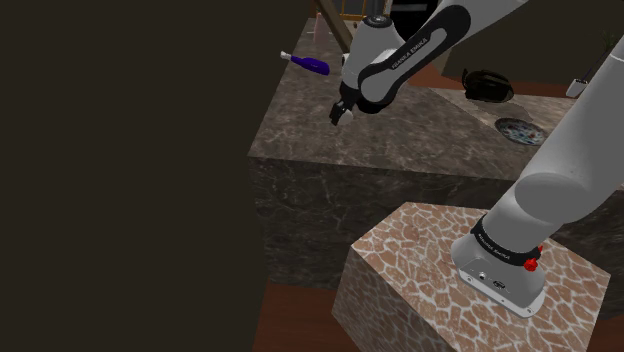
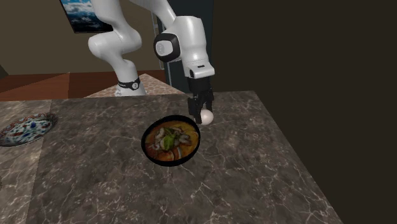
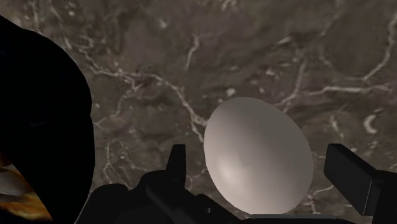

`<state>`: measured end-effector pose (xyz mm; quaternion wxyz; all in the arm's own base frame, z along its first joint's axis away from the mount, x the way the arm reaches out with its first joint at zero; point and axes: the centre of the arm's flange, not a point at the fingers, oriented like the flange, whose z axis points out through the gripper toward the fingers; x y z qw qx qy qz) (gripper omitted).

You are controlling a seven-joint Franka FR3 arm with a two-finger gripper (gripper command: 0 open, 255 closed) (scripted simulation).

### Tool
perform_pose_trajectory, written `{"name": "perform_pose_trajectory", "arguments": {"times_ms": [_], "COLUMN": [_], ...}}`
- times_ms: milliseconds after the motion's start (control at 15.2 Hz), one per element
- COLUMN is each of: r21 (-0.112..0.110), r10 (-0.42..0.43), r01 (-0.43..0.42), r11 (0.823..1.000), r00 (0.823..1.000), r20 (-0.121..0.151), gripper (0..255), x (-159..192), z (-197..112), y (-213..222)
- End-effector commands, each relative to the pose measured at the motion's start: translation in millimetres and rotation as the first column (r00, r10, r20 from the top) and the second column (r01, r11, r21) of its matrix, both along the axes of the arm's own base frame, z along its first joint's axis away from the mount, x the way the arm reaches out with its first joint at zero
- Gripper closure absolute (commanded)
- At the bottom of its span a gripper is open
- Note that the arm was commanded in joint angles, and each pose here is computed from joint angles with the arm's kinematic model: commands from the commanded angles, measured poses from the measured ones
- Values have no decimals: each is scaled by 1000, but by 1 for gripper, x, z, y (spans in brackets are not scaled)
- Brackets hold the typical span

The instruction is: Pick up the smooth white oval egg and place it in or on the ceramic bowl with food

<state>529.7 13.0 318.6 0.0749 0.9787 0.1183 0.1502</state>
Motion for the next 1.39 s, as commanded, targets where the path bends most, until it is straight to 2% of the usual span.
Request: {"name": "perform_pose_trajectory", "arguments": {"times_ms": [0,594,1320], "r21": [0,0,0], "r10": [0,0,0], "r01": [0,0,0], "r11": [1000,1000,1000], "r00": [1000,1000,1000], "r20": [0,0,0], "gripper": [255,255,255], "x": [0,0,0], "z": [0,0,58], "y": [0,0,0]}}
